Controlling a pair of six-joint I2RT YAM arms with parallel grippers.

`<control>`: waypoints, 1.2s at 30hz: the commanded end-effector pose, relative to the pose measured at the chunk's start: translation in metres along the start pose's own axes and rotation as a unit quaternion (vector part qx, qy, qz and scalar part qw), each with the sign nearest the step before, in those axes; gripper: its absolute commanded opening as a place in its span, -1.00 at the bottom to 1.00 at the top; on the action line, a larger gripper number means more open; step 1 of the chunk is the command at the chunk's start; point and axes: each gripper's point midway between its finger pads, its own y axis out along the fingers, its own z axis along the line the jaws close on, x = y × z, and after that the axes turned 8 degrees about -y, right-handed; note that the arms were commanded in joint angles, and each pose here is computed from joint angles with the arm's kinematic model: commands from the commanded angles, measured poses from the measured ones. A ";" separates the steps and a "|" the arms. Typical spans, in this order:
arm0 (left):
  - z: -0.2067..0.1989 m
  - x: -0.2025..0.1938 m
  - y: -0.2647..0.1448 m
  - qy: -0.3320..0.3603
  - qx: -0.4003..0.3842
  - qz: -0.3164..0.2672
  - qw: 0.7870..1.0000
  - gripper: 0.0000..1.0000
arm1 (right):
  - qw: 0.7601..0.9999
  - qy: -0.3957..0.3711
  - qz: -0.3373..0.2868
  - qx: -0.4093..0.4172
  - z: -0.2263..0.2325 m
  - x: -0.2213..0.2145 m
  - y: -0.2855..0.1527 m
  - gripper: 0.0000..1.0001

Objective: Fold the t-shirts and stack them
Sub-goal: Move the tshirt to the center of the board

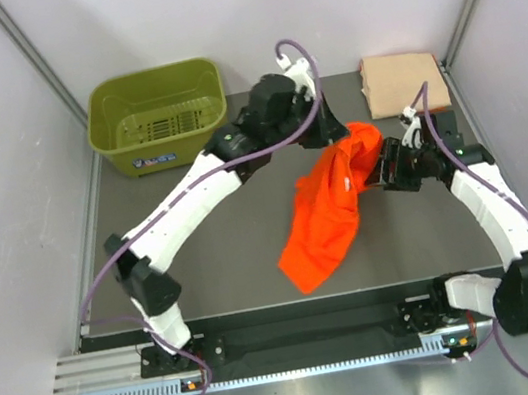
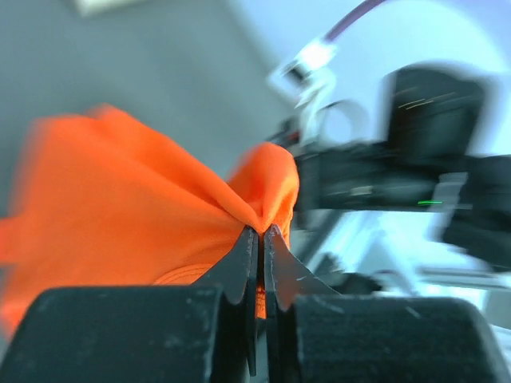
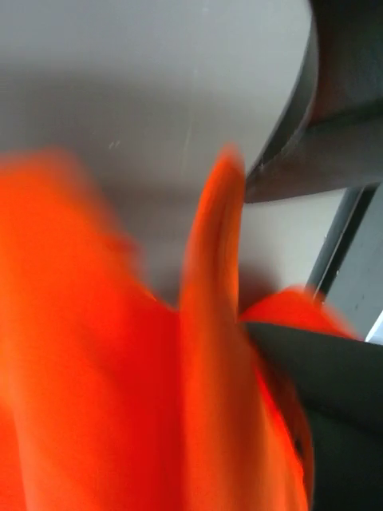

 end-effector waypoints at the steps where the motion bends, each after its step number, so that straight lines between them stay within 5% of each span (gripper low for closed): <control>1: -0.088 0.060 -0.077 -0.012 -0.119 -0.103 0.987 -1.00 | 0.996 -0.058 -0.045 0.056 0.029 0.009 -0.024 0.27; 7: -0.111 0.066 -0.117 -0.031 -0.156 -0.118 0.980 -1.00 | 0.988 -0.101 -0.062 0.102 0.057 0.002 -0.031 0.75; 11: -0.092 0.057 -0.111 -0.057 -0.130 -0.109 0.984 -1.00 | 0.991 -0.107 -0.074 0.042 0.036 0.008 -0.027 0.77; 17: 0.053 0.000 -0.089 -0.177 0.034 -0.060 0.982 -1.00 | 0.998 -0.066 -0.015 0.002 0.015 -0.006 -0.002 0.52; 23: 0.174 -0.034 -0.142 -0.171 0.174 -0.098 0.965 -0.93 | 0.997 -0.070 0.017 0.035 0.038 -0.027 0.022 0.51; 28: 0.228 -0.063 -0.188 -0.156 0.285 -0.078 0.943 -0.32 | 0.993 -0.094 0.054 0.038 0.046 -0.043 0.046 0.55; 36: 0.233 -0.110 -0.178 -0.220 0.263 -0.021 0.939 0.63 | 0.977 -0.187 0.103 0.017 0.056 -0.020 0.090 0.64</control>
